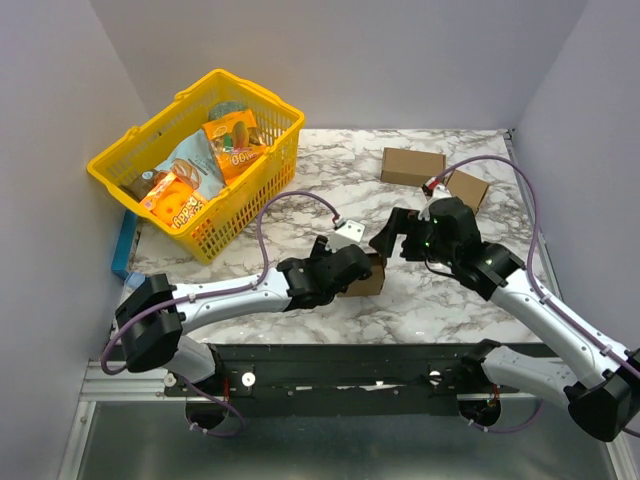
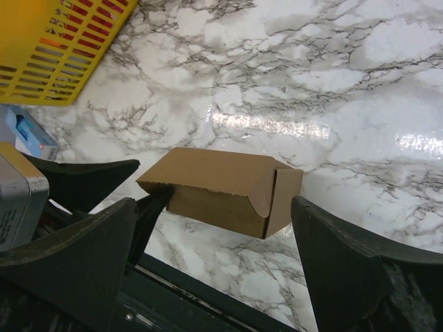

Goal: Fold the paper box

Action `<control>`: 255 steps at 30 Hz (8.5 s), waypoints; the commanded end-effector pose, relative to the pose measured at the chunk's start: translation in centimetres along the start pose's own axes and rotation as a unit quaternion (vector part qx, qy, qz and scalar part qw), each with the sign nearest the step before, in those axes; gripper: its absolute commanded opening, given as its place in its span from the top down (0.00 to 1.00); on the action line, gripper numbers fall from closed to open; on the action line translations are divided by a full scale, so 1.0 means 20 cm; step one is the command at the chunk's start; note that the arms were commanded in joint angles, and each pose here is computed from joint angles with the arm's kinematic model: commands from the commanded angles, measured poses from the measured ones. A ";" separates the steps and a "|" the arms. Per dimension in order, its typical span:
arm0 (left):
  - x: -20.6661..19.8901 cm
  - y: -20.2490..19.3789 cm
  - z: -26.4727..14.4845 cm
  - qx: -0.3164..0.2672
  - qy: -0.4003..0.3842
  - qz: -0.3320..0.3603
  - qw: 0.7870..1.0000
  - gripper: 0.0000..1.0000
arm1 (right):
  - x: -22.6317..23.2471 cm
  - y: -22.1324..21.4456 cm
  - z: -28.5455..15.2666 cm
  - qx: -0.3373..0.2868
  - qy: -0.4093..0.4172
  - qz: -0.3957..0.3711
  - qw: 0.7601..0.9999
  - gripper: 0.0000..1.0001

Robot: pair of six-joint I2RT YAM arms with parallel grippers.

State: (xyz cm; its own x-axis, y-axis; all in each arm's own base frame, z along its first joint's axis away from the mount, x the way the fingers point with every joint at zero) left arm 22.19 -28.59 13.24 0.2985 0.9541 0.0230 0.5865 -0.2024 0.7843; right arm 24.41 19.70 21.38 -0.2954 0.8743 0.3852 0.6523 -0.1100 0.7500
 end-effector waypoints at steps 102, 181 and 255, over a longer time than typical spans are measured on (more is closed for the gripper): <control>-0.07 -0.10 0.05 0.027 -0.309 -0.341 0.887 0.57 | -0.42 -0.65 0.27 0.082 -0.107 0.063 0.989 0.64; 0.02 -0.39 0.17 0.058 -0.148 -0.169 0.973 0.75 | -0.50 -0.67 0.15 0.120 -0.047 0.124 0.984 0.58; 0.55 0.75 -0.28 -0.170 -0.066 -0.179 0.967 0.01 | -0.61 0.27 -0.23 -0.154 -0.105 0.028 0.982 0.00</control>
State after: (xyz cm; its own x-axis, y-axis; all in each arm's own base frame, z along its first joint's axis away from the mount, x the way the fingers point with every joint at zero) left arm 32.43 -23.36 31.13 0.3623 0.8292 -0.4256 0.2746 0.3414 0.8989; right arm 27.80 6.95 20.27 -0.0477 0.9210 0.3867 0.4967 -0.3140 0.8091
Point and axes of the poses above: each gripper's point midway between its finger pads, its own z axis out along the fingers, its own x axis along the line the jaws close on, y = z × x, the point moved 1 cm from there along -z, back along the fingers, and after that the axes turned 6 degrees about -z, right-handed, at the moved point
